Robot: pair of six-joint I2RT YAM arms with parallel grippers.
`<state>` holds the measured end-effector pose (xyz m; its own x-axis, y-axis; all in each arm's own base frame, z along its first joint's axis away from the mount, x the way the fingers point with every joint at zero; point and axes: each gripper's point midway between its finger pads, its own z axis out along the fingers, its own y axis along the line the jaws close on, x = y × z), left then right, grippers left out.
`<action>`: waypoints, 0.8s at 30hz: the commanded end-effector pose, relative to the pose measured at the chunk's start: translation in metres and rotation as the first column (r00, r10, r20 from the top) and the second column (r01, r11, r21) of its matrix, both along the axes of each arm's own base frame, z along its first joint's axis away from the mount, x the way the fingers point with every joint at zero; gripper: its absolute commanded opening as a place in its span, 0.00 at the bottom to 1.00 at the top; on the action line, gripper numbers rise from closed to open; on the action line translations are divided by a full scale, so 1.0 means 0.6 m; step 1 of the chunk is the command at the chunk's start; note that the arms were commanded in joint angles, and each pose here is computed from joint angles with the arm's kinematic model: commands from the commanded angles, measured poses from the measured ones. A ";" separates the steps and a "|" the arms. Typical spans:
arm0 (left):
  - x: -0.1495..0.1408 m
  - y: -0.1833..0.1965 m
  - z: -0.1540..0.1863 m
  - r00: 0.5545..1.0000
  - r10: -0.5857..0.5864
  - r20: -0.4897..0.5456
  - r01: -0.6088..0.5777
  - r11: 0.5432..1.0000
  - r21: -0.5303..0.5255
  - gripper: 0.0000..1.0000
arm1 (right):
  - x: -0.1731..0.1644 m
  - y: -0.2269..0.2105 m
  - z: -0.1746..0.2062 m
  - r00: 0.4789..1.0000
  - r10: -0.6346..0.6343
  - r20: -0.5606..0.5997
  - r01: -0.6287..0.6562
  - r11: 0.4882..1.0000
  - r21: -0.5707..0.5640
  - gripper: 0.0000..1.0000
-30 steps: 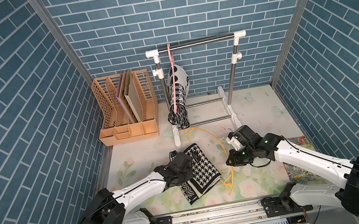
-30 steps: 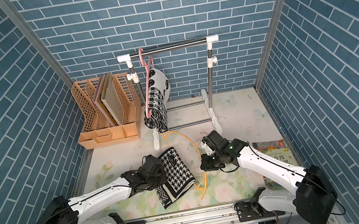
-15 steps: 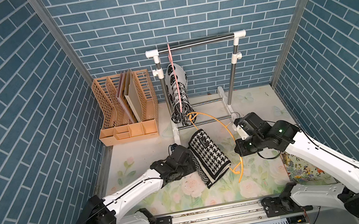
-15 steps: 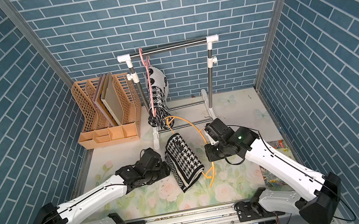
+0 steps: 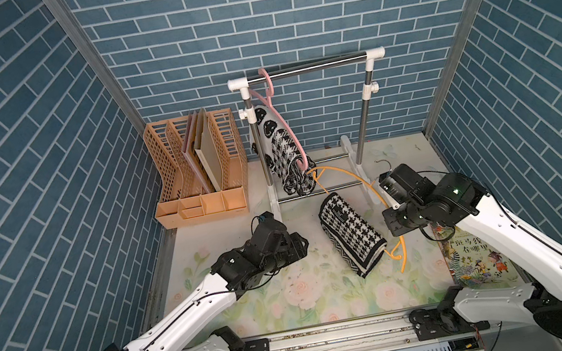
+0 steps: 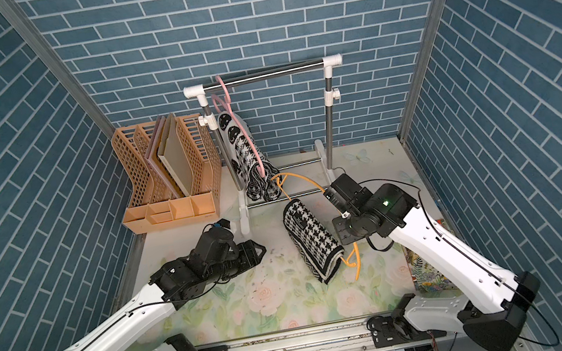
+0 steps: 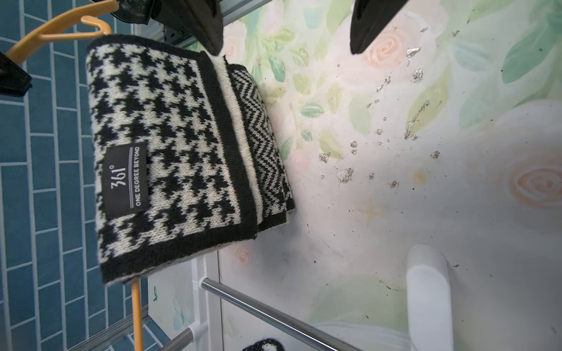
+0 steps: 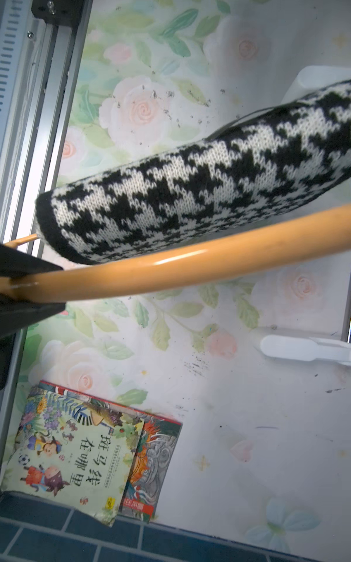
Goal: Hang the scarf on the hanger
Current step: Place the hanger at the clothesline.
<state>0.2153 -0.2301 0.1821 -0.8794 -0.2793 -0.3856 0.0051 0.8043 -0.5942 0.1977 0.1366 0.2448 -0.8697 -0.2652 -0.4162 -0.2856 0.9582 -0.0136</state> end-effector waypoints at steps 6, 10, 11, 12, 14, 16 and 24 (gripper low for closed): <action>0.001 0.005 0.003 1.000 0.006 -0.009 -0.006 1.000 0.019 0.70 | -0.015 -0.047 -0.011 0.999 -0.024 0.034 0.026 0.996 -0.081 0.00; 0.002 0.004 -0.003 1.000 0.006 -0.012 -0.006 1.000 0.025 0.70 | -0.026 -0.053 -0.029 1.000 -0.021 0.008 0.021 0.996 -0.090 0.00; 0.002 0.004 -0.005 1.000 0.006 -0.013 -0.006 1.000 0.027 0.71 | -0.027 -0.054 -0.030 1.000 -0.026 0.009 0.026 0.996 -0.090 0.00; 0.002 0.004 -0.008 1.000 0.007 -0.016 -0.006 1.000 0.030 0.71 | -0.026 -0.056 -0.031 0.999 -0.031 0.011 0.032 0.995 -0.092 0.00; 0.003 0.003 -0.010 1.000 0.008 -0.018 -0.007 1.000 0.028 0.71 | -0.026 -0.058 -0.033 0.999 -0.045 0.012 0.046 0.994 -0.098 0.00; 0.004 0.001 -0.010 1.000 0.009 -0.019 -0.008 1.000 0.024 0.71 | -0.024 -0.062 -0.035 0.998 -0.063 0.016 0.065 0.992 -0.106 0.00; 0.012 -0.012 0.030 1.000 0.000 0.022 0.001 1.000 -0.030 0.71 | 0.027 -0.052 -0.007 0.986 -0.143 0.083 0.154 0.977 -0.146 0.00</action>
<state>0.2177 -0.2327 0.1804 -0.8826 -0.2780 -0.3791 -0.0017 0.8084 -0.5887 0.1973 0.1076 0.2207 -0.8869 -0.2798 -0.3676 -0.2338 0.9582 -0.1651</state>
